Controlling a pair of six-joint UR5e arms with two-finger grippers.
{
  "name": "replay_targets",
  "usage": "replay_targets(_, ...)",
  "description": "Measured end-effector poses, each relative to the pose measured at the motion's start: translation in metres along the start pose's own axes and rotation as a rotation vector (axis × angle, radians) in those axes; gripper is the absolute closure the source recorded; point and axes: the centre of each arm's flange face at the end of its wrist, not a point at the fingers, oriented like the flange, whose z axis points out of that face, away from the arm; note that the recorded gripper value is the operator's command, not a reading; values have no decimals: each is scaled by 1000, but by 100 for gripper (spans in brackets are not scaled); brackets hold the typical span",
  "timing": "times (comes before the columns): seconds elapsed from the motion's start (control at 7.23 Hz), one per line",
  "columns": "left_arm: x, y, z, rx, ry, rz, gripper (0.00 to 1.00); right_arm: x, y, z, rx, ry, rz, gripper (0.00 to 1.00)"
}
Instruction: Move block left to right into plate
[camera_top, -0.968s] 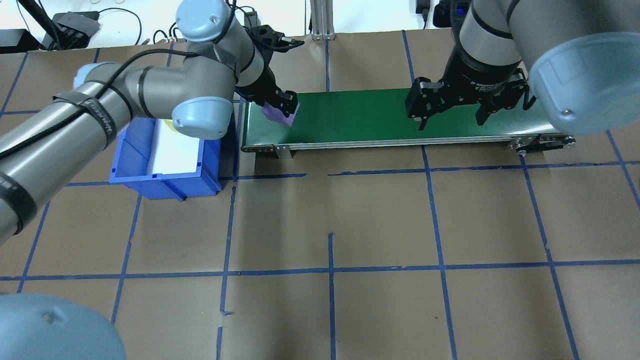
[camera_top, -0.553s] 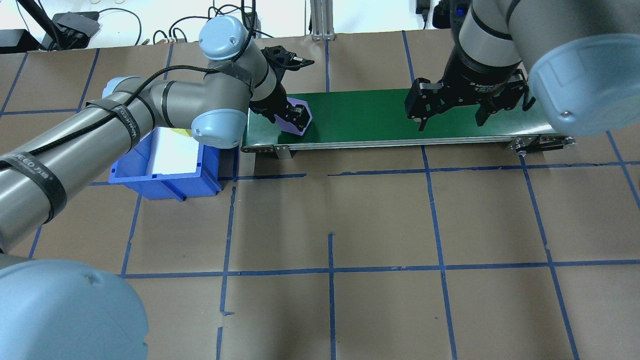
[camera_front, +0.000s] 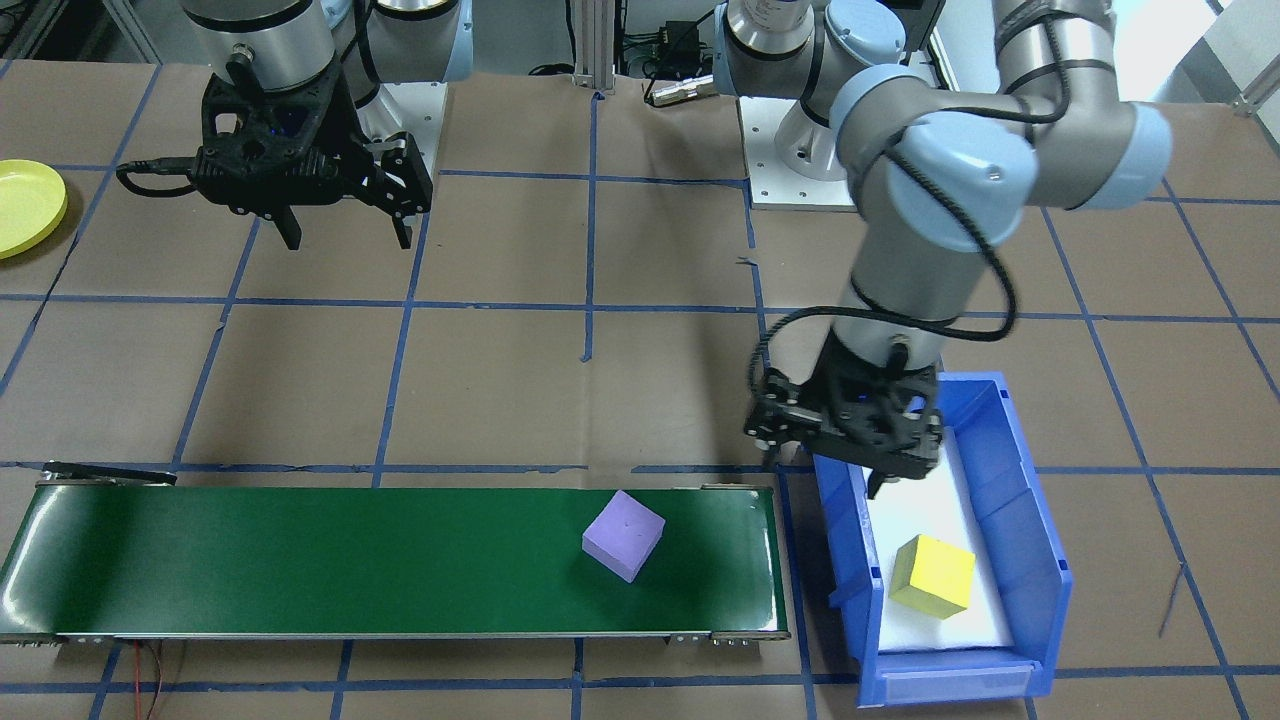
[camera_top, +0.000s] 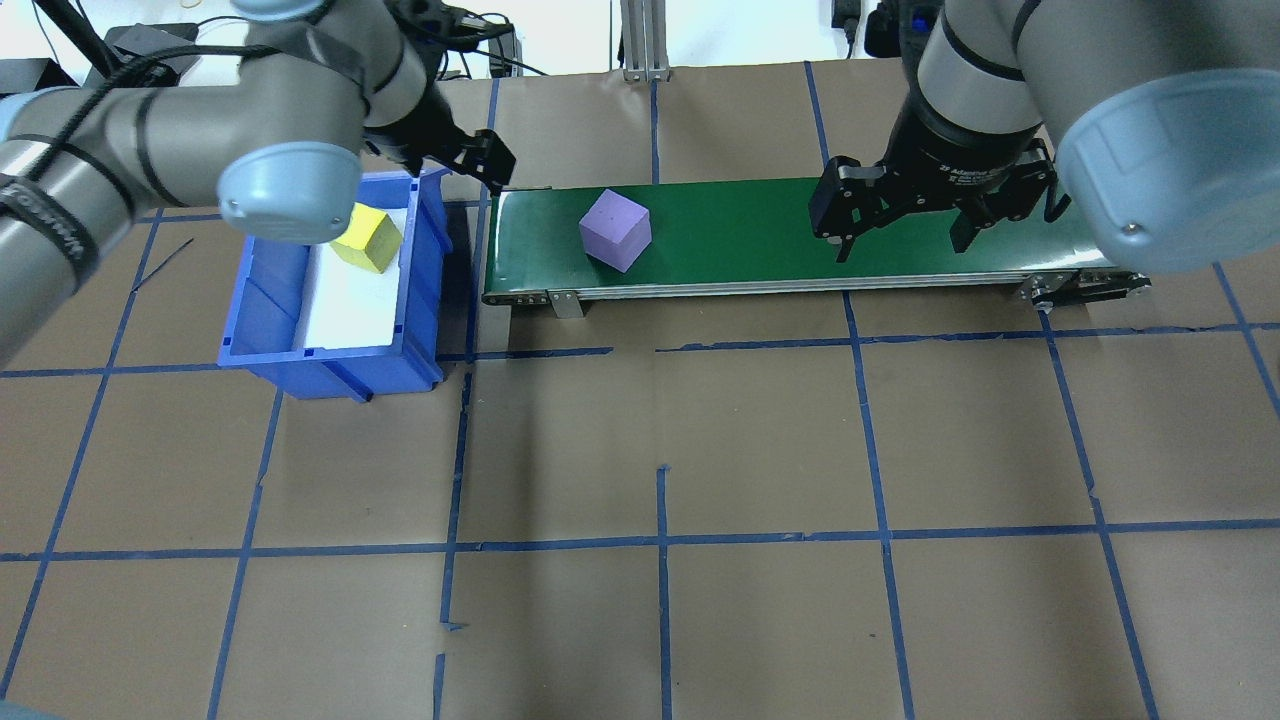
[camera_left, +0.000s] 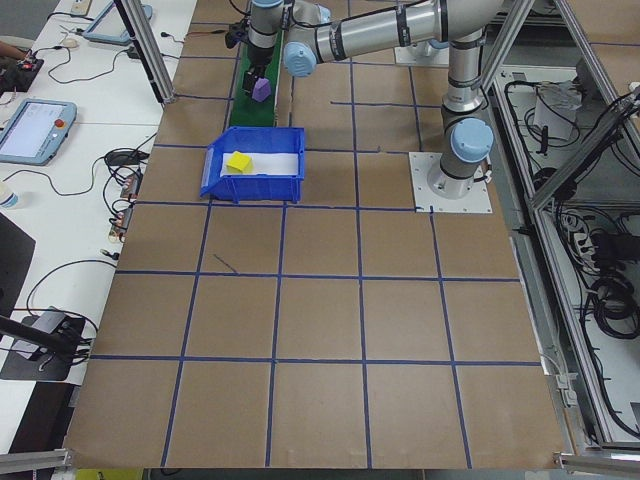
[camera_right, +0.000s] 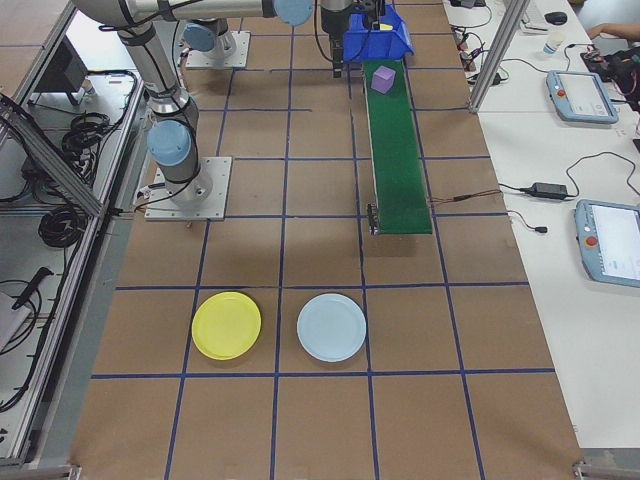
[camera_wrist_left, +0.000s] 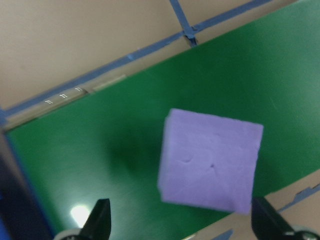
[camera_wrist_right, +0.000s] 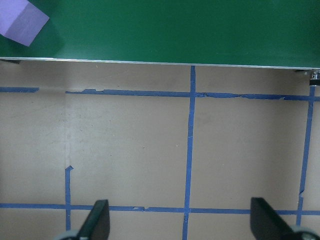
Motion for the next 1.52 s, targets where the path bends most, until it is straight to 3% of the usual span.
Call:
replay_targets(0.28,-85,12,8,-32,-21,-70,0,0,0,0,0,0,1,0)
replay_targets(0.55,-132,15,51,-66,-21,-49,0,0,0,0,1,1,0,0)
replay_targets(0.97,-144,23,111,-122,8,-30,0,0,0,0,2,1,0,0)
replay_targets(1.38,-145,24,148,-133,50,35,5,-1,1,-1,2,1,-1,0)
replay_targets(1.52,-145,24,156,-131,55,79,21,-1,1,-1,2,1,-1,0)
